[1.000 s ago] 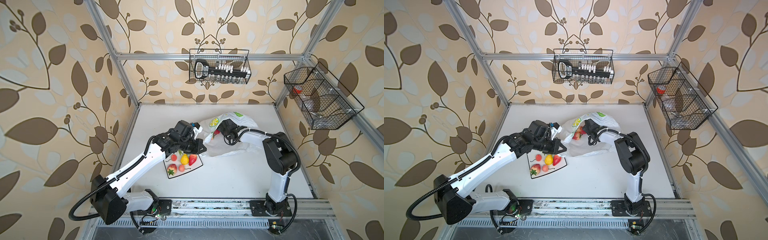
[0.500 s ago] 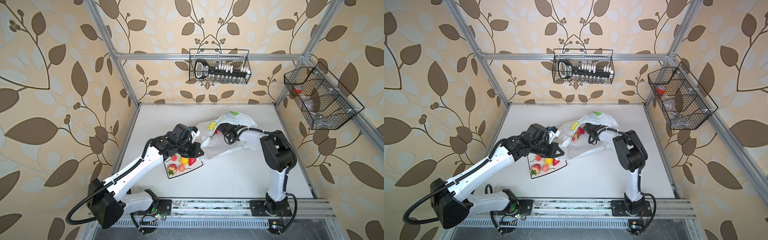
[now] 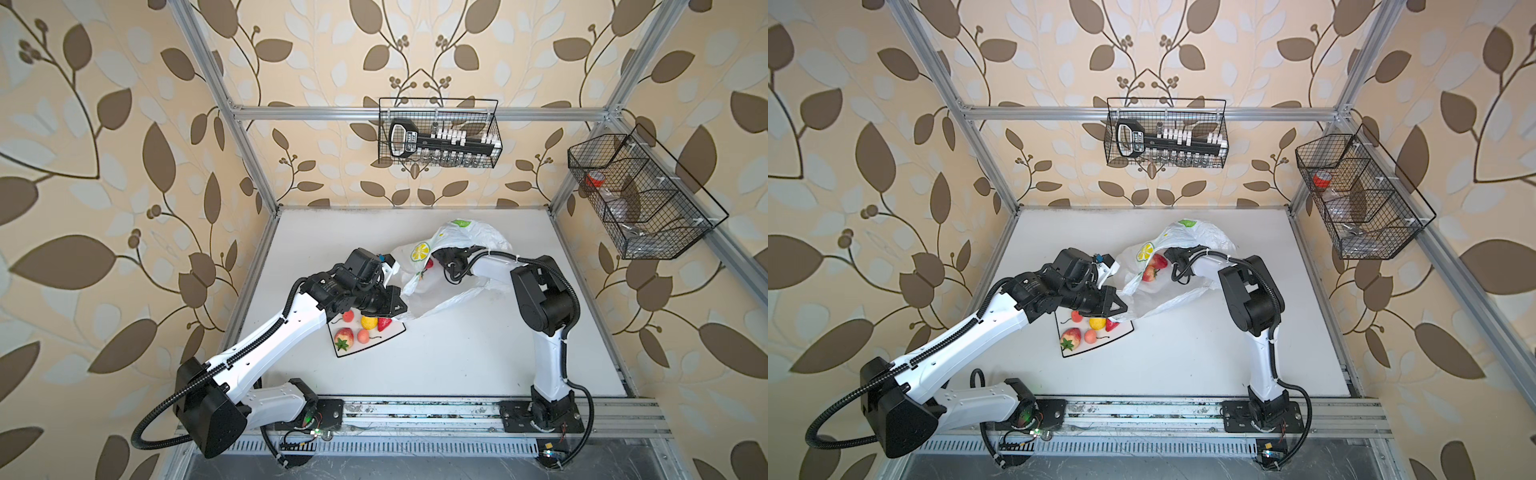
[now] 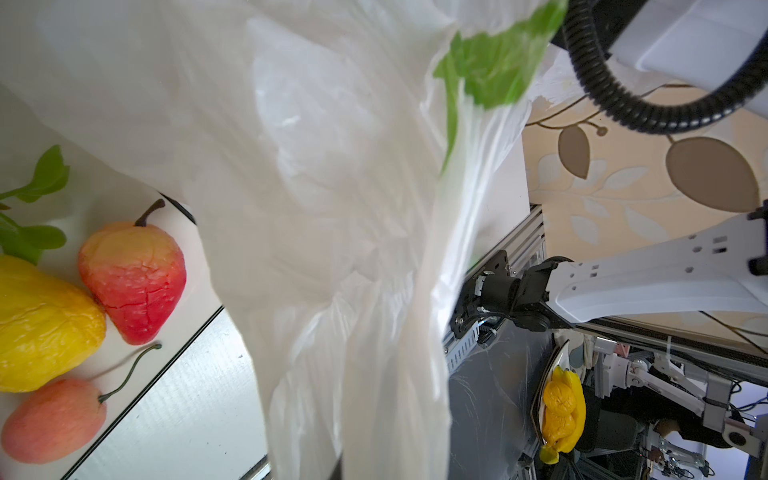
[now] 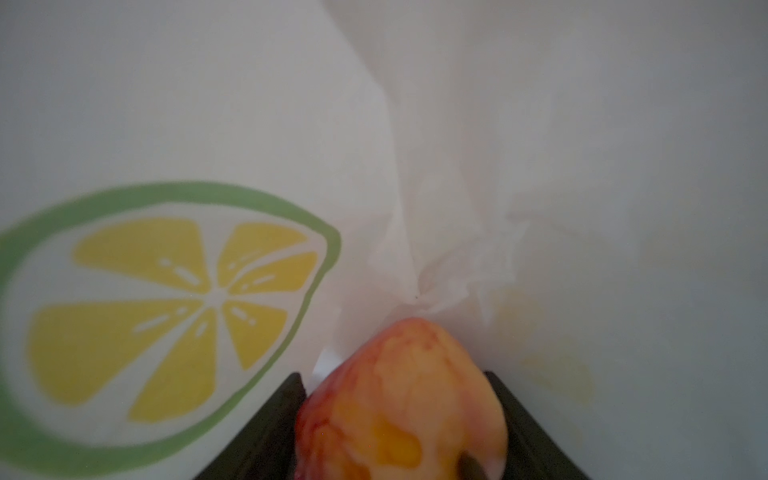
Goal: Take the fake fruits out of the plastic bag
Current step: 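Close the right gripper on the red-yellow pear-shaped fruit, then lift the pear-shaped fruit out of the bag with the right gripper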
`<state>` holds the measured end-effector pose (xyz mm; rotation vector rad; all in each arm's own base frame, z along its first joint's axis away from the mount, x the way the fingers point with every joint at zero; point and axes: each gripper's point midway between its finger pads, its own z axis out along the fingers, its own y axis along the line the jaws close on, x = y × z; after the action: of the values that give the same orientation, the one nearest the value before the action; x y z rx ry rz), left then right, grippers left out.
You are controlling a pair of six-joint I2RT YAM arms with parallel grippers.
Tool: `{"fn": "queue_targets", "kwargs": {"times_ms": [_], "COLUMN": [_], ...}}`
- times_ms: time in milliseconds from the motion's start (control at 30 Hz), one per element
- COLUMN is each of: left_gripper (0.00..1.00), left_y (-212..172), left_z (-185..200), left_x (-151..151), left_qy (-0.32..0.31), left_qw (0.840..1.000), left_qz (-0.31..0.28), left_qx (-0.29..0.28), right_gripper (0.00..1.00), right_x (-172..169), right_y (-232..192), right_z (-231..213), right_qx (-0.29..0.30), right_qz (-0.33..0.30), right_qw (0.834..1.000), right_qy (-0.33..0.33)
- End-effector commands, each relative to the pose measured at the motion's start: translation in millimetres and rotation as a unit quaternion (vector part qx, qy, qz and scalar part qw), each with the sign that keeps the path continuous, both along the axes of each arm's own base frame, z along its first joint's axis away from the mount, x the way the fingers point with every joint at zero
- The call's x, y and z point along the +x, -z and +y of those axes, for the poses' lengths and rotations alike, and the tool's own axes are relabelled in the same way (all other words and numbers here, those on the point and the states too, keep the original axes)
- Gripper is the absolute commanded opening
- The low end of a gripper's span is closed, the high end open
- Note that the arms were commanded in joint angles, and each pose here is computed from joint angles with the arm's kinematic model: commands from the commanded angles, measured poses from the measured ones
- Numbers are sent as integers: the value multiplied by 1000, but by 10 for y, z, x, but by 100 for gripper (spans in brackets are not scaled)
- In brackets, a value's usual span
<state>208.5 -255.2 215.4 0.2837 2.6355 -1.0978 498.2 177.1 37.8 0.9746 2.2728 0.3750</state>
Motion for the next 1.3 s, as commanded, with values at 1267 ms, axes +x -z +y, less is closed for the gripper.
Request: {"fn": "queue_targets", "kwargs": {"times_ms": [1267], "left_gripper": [0], "left_y": [-217], "left_z": [-119], "left_x": [436], "left_qy": [-55], "left_qw": [997], "left_qz": [-61], "left_qx": [-5], "right_gripper": [43], "right_x": [-1271], "right_y": [-927], "right_z": [-298], "right_qx": [14], "right_qz": [-70], "right_qw": [990], "right_qy": [-121]}}
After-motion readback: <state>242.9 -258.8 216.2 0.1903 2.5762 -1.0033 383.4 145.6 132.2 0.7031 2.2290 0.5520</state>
